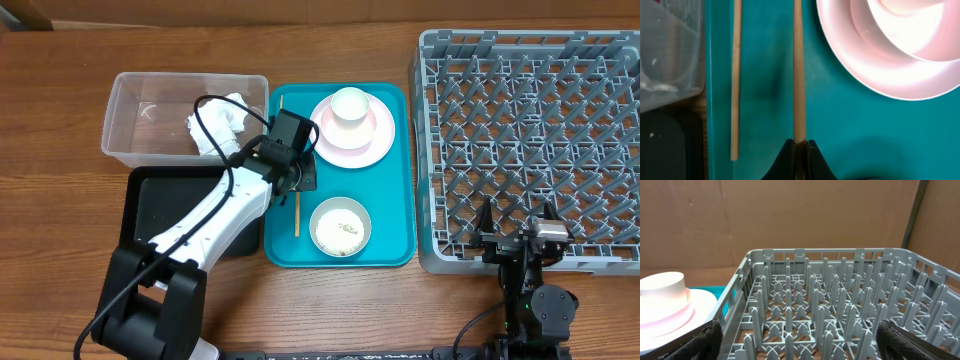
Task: Sort waste into correct bins and load items into the dishwasher
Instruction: 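Move the left gripper down to the rim of the white rice bowl, then grip the rice bowl rim with the left gripper and lift it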
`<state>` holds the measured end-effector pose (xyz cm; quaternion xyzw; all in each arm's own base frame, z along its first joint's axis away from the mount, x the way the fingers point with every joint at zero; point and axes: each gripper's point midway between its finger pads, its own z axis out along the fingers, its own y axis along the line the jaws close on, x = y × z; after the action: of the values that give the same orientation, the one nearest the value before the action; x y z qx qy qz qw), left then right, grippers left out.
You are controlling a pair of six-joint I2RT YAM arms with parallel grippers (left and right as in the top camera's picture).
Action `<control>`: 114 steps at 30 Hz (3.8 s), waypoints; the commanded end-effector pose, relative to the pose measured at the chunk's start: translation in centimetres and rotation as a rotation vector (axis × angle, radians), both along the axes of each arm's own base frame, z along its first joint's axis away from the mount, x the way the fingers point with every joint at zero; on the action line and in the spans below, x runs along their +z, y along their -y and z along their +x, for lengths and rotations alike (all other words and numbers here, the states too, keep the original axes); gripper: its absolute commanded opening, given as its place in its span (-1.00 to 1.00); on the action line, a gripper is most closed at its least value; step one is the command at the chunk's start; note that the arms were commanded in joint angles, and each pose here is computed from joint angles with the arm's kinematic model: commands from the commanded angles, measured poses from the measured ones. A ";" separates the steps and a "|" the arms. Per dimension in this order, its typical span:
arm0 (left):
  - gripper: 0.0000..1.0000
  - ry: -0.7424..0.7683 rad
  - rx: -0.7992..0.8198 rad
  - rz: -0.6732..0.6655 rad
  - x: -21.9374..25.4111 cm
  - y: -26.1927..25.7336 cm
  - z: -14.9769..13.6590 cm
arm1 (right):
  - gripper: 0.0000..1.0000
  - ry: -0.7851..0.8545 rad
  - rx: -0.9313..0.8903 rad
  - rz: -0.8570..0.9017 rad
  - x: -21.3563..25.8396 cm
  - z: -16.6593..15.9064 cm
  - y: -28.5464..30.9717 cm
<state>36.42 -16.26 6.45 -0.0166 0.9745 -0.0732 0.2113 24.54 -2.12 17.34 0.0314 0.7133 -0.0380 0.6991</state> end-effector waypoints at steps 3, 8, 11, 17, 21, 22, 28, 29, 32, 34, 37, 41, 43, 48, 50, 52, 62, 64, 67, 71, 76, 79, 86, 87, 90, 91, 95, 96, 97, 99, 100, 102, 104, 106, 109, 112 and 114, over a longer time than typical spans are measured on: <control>-0.92 0.002 0.014 0.013 -1.3 0.2 1.0 | 1.00 -0.001 -0.009 -0.007 -0.3 0.0 0.2; -0.92 0.007 0.019 0.022 -2.4 0.3 1.6 | 1.00 -0.001 -0.009 -0.007 -0.3 0.0 0.2; -0.92 0.022 0.020 0.025 -2.4 0.3 2.0 | 1.00 -0.001 -0.009 -0.007 -0.3 0.0 0.2; -0.89 0.042 0.030 0.036 -2.3 0.1 2.4 | 1.00 -0.001 -0.009 -0.007 -0.3 0.0 0.2; -0.78 0.037 0.025 0.027 -2.3 0.3 2.3 | 1.00 -0.001 -0.009 -0.007 -0.3 0.0 0.2; -0.78 0.037 0.024 0.027 -2.3 0.3 2.3 | 1.00 -0.001 -0.009 -0.007 -0.3 0.0 0.2; -0.78 0.045 0.024 0.024 -2.2 0.4 2.5 | 1.00 -0.001 -0.009 -0.007 -0.3 0.0 0.2; -0.77 0.050 0.024 0.022 -2.2 0.4 2.6 | 1.00 -0.001 -0.009 -0.007 -0.3 0.0 0.2; -0.46 0.069 0.019 0.016 -1.9 0.6 3.0 | 1.00 -0.001 -0.009 -0.007 -0.3 0.0 0.2; -0.26 0.088 0.001 0.017 -1.5 0.8 3.3 | 1.00 -0.001 -0.009 -0.007 -0.3 0.0 0.2; -0.12 0.111 -0.029 0.023 0.2 1.0 3.7 | 1.00 -0.001 -0.009 -0.007 -0.3 0.0 0.2; -0.28 0.090 -0.073 -0.003 4.0 2.2 2.3 | 1.00 -0.001 -0.009 -0.007 -0.3 0.0 0.2; -0.43 0.058 -0.124 -0.053 5.8 3.6 0.7 | 1.00 -0.001 -0.009 -0.007 -0.3 0.0 0.2; -0.77 -0.020 -0.273 -0.158 8.1 7.5 -4.4 | 1.00 -0.001 -0.009 -0.007 -0.3 0.0 0.2; -0.91 -0.067 -0.316 -0.162 7.8 8.8 -6.5 | 1.00 -0.001 -0.009 -0.007 -0.3 0.0 0.2; -0.92 -0.106 -0.351 -0.140 7.0 10.0 -8.6 | 1.00 -0.001 -0.009 -0.007 -0.3 0.0 0.2; -0.60 -0.081 -0.438 0.073 3.3 13.8 -13.9 | 1.00 -0.001 -0.009 -0.007 -0.3 0.0 0.2; -0.54 -0.041 -0.413 0.121 3.2 13.6 -13.6 | 1.00 -0.001 -0.009 -0.007 -0.3 0.0 0.2; -0.54 -0.017 -0.395 0.143 3.2 13.5 -13.3 | 1.00 -0.001 -0.009 -0.007 -0.3 0.0 0.2; -0.56 -0.021 -0.371 0.147 2.8 13.4 -13.2 | 1.00 -0.001 -0.009 -0.007 -0.3 0.0 0.2; -0.57 -0.050 -0.346 0.155 1.7 13.4 -13.3 | 1.00 -0.001 -0.009 -0.007 -0.3 0.0 0.2; -0.59 -0.072 -0.326 0.155 1.0 13.4 -13.4 | 1.00 -0.001 -0.009 -0.007 -0.3 0.0 0.2; -0.69 -0.091 -0.325 0.168 -0.1 13.5 -13.5 | 1.00 -0.001 -0.009 -0.007 -0.3 0.0 0.2; -0.69 -0.089 -0.324 0.171 -0.1 13.5 -13.4 | 1.00 -0.001 -0.009 -0.007 -0.3 0.0 0.2; -0.69 -0.090 -0.323 0.182 -0.5 13.4 -13.3 | 1.00 -0.001 -0.009 -0.007 -0.3 0.0 0.2; -0.69 -0.092 -0.323 0.185 -0.7 13.4 -13.3 | 1.00 -0.001 -0.009 -0.007 -0.3 0.0 0.2; -0.68 -0.111 -0.324 0.205 -2.0 13.5 -13.3 | 1.00 -0.001 -0.009 -0.007 -0.3 0.0 0.2; -0.68 -0.119 -0.324 0.214 -2.5 13.4 -13.3 | 1.00 -0.001 -0.009 -0.007 -0.3 0.0 0.2; -0.69 -0.126 -0.324 0.221 -2.9 13.4 -13.4 | 1.00 -0.001 -0.009 -0.007 -0.3 0.0 0.2; -0.69 -0.136 -0.324 0.233 -3.6 13.3 -13.4 | 1.00 -0.001 -0.009 -0.007 -0.3 0.0 0.2; -0.70 -0.141 -0.324 0.238 -3.9 13.3 -13.4 | 1.00 -0.001 -0.009 -0.007 -0.3 0.0 0.2; -0.70 -0.146 -0.325 0.245 -4.2 13.3 -13.4 | 1.00 -0.001 -0.009 -0.007 -0.3 0.0 0.2; -0.74 -0.147 -0.324 0.247 -4.4 13.3 -13.4 | 1.00 -0.001 -0.009 -0.007 -0.3 0.0 0.2; -0.77 -0.143 -0.324 0.246 -4.3 13.3 -13.3 | 1.00 -0.001 -0.009 -0.007 -0.3 0.0 0.2; -0.81 -0.141 -0.323 0.243 -4.3 13.4 -13.3 | 1.00 -0.001 -0.009 -0.007 -0.3 0.0 0.2; -0.84 -0.141 -0.324 0.244 -4.3 13.4 -13.3 | 1.00 -0.001 -0.009 -0.007 -0.3 0.0 0.2; -0.90 -0.140 -0.321 0.243 -4.3 13.3 -13.2 | 1.00 -0.001 -0.009 -0.007 -0.3 0.0 0.2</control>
<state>23.14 -29.83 2.56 0.1637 0.9781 0.0067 0.1286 24.54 -2.13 17.35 0.0313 0.7132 -0.0384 0.6992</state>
